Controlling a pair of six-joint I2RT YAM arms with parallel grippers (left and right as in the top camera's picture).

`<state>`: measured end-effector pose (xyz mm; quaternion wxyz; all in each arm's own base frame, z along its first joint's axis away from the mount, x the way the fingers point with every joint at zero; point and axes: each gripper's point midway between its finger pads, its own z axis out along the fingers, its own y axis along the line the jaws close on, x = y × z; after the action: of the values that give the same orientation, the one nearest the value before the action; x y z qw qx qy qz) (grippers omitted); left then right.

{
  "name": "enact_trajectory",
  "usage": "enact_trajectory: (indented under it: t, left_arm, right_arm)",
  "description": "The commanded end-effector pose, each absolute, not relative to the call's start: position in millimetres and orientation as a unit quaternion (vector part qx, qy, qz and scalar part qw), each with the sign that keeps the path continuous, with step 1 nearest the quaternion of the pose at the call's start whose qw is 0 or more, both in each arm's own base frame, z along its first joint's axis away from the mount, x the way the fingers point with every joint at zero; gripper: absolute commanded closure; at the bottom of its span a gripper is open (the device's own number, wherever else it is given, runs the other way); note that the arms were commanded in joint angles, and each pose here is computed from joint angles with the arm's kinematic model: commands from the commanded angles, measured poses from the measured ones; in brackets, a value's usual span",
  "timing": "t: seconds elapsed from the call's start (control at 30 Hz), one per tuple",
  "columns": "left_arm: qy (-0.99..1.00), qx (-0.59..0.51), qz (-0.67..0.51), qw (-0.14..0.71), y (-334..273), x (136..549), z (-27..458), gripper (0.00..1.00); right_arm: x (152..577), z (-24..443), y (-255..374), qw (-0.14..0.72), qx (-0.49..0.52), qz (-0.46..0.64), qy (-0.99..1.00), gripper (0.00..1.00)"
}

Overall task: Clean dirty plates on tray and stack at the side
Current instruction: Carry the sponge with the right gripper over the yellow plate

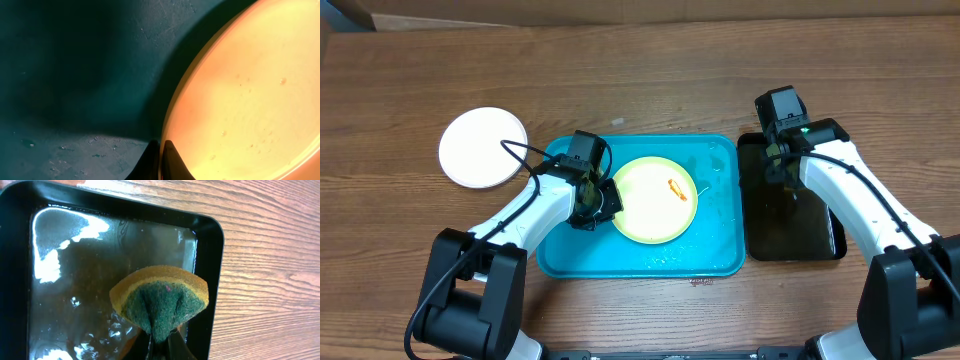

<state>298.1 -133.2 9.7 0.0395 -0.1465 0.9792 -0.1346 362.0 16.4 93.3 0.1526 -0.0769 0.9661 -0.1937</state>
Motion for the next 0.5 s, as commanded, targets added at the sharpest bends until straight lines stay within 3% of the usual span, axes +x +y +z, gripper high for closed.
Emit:
enact_trajectory:
  t: [0.0, 0.1, 0.23, 0.3, 0.47]
  left_arm:
    - [0.980, -0.146, -0.131, 0.033, -135, 295, 5, 0.96]
    - [0.980, -0.146, -0.130, 0.033, -134, 295, 5, 0.96]
    - [0.980, -0.146, -0.131, 0.032, -135, 295, 5, 0.96]
    - [0.980, -0.146, -0.131, 0.032, -135, 294, 5, 0.96]
    - [0.980, -0.146, -0.132, 0.036, -135, 296, 6, 0.96]
  right_arm:
    - [371, 112, 23, 0.183, -0.071, -0.194, 0.961, 0.96]
    - [368, 102, 47, 0.184, 0.001, -0.108, 0.977, 0.96]
    - [366, 107, 23, 0.194, 0.084, -0.151, 0.966, 0.96]
    - [366, 104, 31, 0.184, 0.043, -0.133, 0.973, 0.96]
    - [360, 103, 26, 0.174, 0.049, -0.148, 0.972, 0.96]
